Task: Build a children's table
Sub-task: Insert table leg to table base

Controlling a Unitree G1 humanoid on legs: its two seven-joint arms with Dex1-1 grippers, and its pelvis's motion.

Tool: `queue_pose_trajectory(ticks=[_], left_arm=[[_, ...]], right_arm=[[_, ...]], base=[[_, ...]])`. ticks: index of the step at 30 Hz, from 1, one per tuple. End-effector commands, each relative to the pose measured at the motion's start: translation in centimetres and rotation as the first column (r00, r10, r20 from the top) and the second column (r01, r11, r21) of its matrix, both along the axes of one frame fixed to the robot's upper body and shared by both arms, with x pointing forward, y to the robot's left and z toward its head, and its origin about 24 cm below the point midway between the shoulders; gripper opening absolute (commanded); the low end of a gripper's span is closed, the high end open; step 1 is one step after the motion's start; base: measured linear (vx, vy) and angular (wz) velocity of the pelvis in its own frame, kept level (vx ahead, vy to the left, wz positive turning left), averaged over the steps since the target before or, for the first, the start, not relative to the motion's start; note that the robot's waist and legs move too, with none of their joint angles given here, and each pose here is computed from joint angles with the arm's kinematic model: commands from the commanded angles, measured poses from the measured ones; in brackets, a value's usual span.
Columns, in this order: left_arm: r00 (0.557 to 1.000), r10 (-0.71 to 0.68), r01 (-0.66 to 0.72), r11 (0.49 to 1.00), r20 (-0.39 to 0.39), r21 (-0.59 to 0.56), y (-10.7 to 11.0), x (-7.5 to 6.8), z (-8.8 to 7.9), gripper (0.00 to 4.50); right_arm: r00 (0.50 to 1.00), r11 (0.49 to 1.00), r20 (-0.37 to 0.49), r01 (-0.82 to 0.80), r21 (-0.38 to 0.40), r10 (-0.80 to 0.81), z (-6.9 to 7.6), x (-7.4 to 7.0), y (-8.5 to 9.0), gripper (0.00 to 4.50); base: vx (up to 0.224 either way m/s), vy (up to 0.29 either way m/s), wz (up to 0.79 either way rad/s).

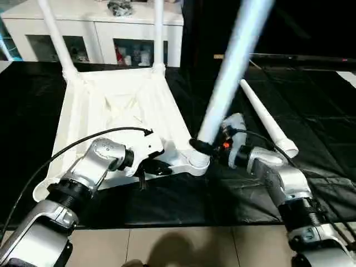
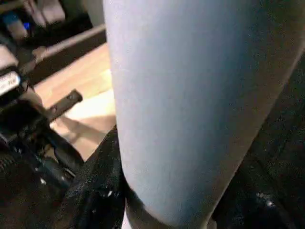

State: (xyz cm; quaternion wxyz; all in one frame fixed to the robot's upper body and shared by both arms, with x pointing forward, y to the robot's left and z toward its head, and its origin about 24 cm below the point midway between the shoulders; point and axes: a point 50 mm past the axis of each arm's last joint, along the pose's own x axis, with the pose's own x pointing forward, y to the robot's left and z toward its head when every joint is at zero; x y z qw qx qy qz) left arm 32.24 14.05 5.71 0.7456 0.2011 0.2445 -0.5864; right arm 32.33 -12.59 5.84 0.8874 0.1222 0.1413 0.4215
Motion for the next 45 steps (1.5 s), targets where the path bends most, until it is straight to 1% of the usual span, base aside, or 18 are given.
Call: queue_pose_trajectory(ticks=[1, 2, 3, 5, 8, 10, 12, 13, 15, 18, 19, 25, 29, 31, 36, 37, 41, 45], left_arm=[[0.999, -0.011, 0.011, 1.000, 0.046, -0.016, -0.1, 0.7, 1.5, 0.00], [0.999, 0.001, 0.000, 1.000, 0.049, -0.018, -0.1, 0.9, 1.5, 0.00], [0.998, 0.021, -0.020, 1.000, 0.057, -0.017, 0.1, 1.1, 1.6, 0.00], [0.997, 0.040, -0.039, 0.999, 0.066, -0.016, 0.2, 1.4, 1.7, 0.00], [0.996, 0.051, -0.050, 0.999, 0.070, -0.016, 0.3, 1.5, 1.8, 0.00], [0.994, 0.076, -0.075, 0.997, 0.081, -0.013, 0.5, 1.8, 1.8, 0.00], [0.993, 0.082, -0.082, 0.997, 0.086, -0.007, 0.5, 2.0, 1.8, 0.00], [0.993, 0.084, -0.083, 0.996, 0.086, -0.006, 0.6, 2.0, 1.8, 0.00], [0.993, 0.081, -0.082, 0.997, 0.087, 0.002, 0.7, 2.0, 1.7, 0.00], [0.993, 0.079, -0.080, 0.997, 0.086, 0.004, 0.7, 2.0, 1.7, 0.00], [0.994, 0.075, -0.076, 0.997, 0.085, 0.006, 0.7, 2.0, 1.6, 0.00], [0.996, 0.037, -0.039, 0.999, 0.082, 0.018, 0.9, 1.7, 1.5, 0.00], [0.997, -0.002, 0.001, 1.000, 0.072, 0.019, 0.9, 1.3, 1.5, 0.00], [0.991, -0.112, 0.109, 0.993, 0.071, 0.032, 0.6, 0.6, 1.6, 0.00], [0.978, -0.198, 0.195, 0.979, 0.059, 0.053, 0.4, 0.1, 1.7, 0.00], [0.973, -0.223, 0.219, 0.973, 0.054, 0.067, 0.4, 0.1, 1.8, 0.00], [0.966, -0.256, 0.251, 0.963, 0.035, 0.095, 0.2, 0.2, 1.9, 0.00], [0.969, -0.245, 0.240, 0.964, 0.028, 0.118, 0.3, 0.6, 1.9, 0.00]], right_arm=[[0.998, 1.000, -0.064, 0.028, -0.002, -0.028, -1.6, -0.7, -0.6, 1.93], [0.997, 0.999, -0.069, 0.032, 0.003, -0.032, -2.0, -1.0, -0.7, 1.93], [0.997, 0.999, -0.075, 0.036, 0.008, -0.035, -3.1, -1.9, -0.8, 1.93], [0.996, 0.999, -0.080, 0.038, 0.003, -0.038, -4.2, -3.0, -0.8, 1.93], [0.997, 0.999, -0.071, 0.038, -0.017, -0.039, -4.9, -3.7, -0.8, 1.93], [0.999, 0.996, -0.040, 0.023, -0.085, -0.027, -5.9, -4.7, -0.9, 1.93], [1.000, 0.989, -0.011, -0.001, -0.145, 0.000, -6.4, -5.3, -1.1, 1.93], [1.000, 0.985, -0.001, -0.012, -0.169, 0.012, -6.4, -5.4, -1.1, 1.93], [0.996, 0.962, 0.022, -0.074, -0.263, 0.083, -6.4, -5.7, -1.1, 1.93], [0.991, 0.944, 0.038, -0.108, -0.310, 0.126, -6.3, -5.6, -1.1, 1.93], [0.983, 0.924, 0.035, -0.159, -0.348, 0.182, -6.0, -5.4, -0.8, 1.93], [0.956, 0.898, 0.001, -0.274, -0.343, 0.293, -5.7, -4.6, 0.4, 1.93], [0.949, 0.897, -0.004, -0.298, -0.328, 0.314, -5.6, -4.2, 0.7, 1.93], [0.938, 0.892, -0.008, -0.331, -0.309, 0.346, -5.5, -3.9, 0.9, 1.93], [0.916, 0.874, -0.012, -0.386, -0.294, 0.400, -5.4, -4.1, 1.1, 1.93], [0.899, 0.858, -0.015, -0.423, -0.291, 0.438, -5.4, -4.2, 1.2, 1.93], [0.859, 0.819, -0.029, -0.496, -0.289, 0.510, -5.5, -4.8, 1.5, 1.93], [0.849, 0.810, -0.033, -0.515, -0.281, 0.528, -5.5, -5.0, 1.5, 1.93]], base=[[0.000, 0.000, 0.00], [0.000, 0.000, 0.00], [0.000, 0.000, 0.00], [0.000, 0.000, 0.00], [0.000, 0.000, 0.00], [0.000, 0.000, 0.00], [0.000, 0.000, 0.00], [0.000, 0.000, 0.00], [0.000, 0.000, 0.00], [0.000, 0.000, 0.00], [0.000, 0.000, 0.00], [0.000, 0.000, 0.00], [0.000, 0.000, 0.00], [0.000, 0.000, 0.00], [0.000, 0.000, 0.00], [0.000, 0.000, 0.00], [0.000, 0.000, 0.00], [0.000, 0.000, 0.00]])
